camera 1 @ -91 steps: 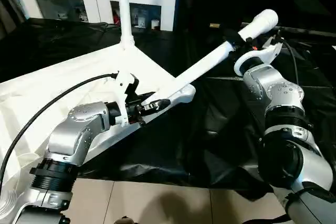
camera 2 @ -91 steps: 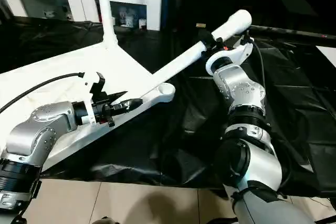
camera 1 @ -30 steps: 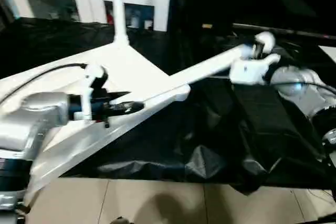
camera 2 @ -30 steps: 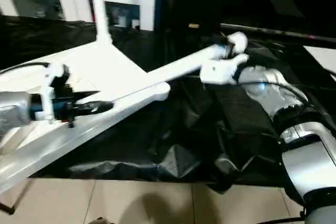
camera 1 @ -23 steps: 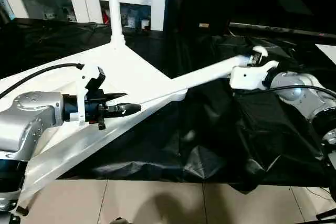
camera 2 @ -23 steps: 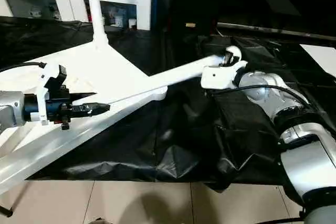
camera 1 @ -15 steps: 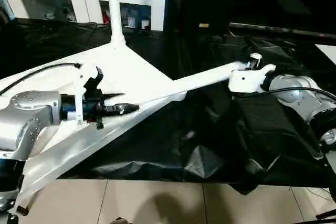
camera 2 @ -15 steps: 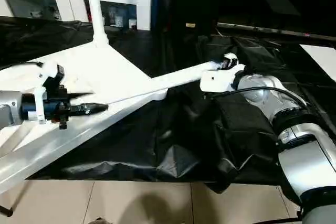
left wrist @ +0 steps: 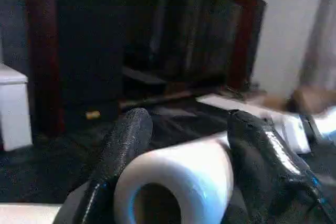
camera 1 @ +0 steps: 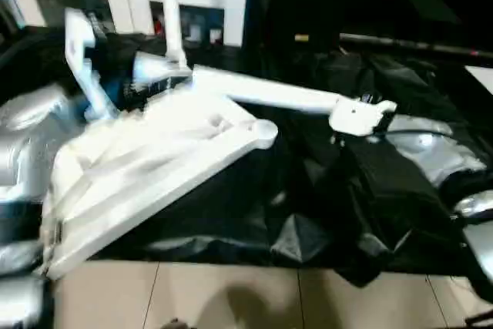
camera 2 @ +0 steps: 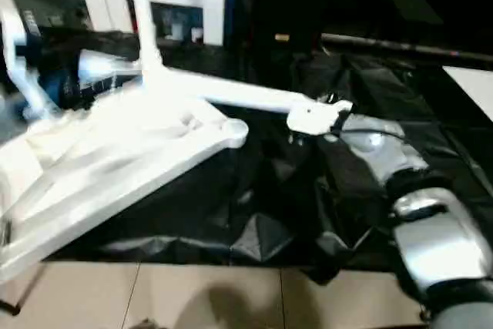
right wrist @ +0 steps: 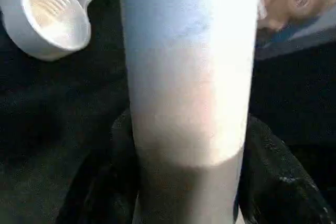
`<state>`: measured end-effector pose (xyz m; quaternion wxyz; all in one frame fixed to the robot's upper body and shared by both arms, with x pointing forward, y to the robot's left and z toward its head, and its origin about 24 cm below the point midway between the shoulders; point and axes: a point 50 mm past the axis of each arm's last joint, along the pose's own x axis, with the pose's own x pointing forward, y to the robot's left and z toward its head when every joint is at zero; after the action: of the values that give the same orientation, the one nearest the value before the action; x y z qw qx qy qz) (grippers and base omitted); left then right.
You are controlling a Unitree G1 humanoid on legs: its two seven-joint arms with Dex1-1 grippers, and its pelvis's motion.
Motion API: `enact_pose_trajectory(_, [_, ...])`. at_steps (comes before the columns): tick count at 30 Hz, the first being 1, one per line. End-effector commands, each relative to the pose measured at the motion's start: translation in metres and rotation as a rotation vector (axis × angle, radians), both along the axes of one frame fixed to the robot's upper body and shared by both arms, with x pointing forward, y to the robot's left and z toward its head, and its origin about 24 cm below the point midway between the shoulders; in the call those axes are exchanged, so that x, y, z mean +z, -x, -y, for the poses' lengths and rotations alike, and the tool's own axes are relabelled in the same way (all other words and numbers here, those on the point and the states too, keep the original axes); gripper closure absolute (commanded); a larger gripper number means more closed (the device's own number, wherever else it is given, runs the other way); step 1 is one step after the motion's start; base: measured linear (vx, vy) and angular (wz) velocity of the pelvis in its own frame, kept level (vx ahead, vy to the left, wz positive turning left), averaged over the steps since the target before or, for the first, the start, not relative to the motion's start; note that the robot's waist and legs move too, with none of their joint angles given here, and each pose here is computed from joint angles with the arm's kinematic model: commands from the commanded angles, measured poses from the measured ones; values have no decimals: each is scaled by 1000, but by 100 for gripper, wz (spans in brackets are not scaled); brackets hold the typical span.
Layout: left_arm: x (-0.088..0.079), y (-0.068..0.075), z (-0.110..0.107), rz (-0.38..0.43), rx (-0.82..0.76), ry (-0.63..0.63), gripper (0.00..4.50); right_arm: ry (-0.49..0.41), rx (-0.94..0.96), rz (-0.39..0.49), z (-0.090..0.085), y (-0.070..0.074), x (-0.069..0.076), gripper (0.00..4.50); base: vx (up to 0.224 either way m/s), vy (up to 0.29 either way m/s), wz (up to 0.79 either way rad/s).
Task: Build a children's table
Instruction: Pick table leg
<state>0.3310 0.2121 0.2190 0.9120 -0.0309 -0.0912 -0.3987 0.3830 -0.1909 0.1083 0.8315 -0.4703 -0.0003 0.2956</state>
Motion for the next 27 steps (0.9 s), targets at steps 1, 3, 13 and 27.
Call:
enact_pose_trajectory(1, [-1, -2, -28, 5, 251, -18, 195, -289, -277, -93, 43, 4, -10, 255, 0, 0, 0])
enact_pose_trajectory(3, [-7, 0, -16, -12, 200, -36, 195, -427, -303, -118, 39, 2, -9, 255, 0, 0, 0])
enact_pose_trajectory(13, [3, -5, 5, 24, 104, 183, 195, -635, -165, -268, 27, 13, -25, 255, 0, 0, 0])
enact_pose_trajectory(27, [-8, 5, 25, -115, -39, 178, 195, -1039, 60, -408, 11, 11, 2, 257, 0, 0, 0])
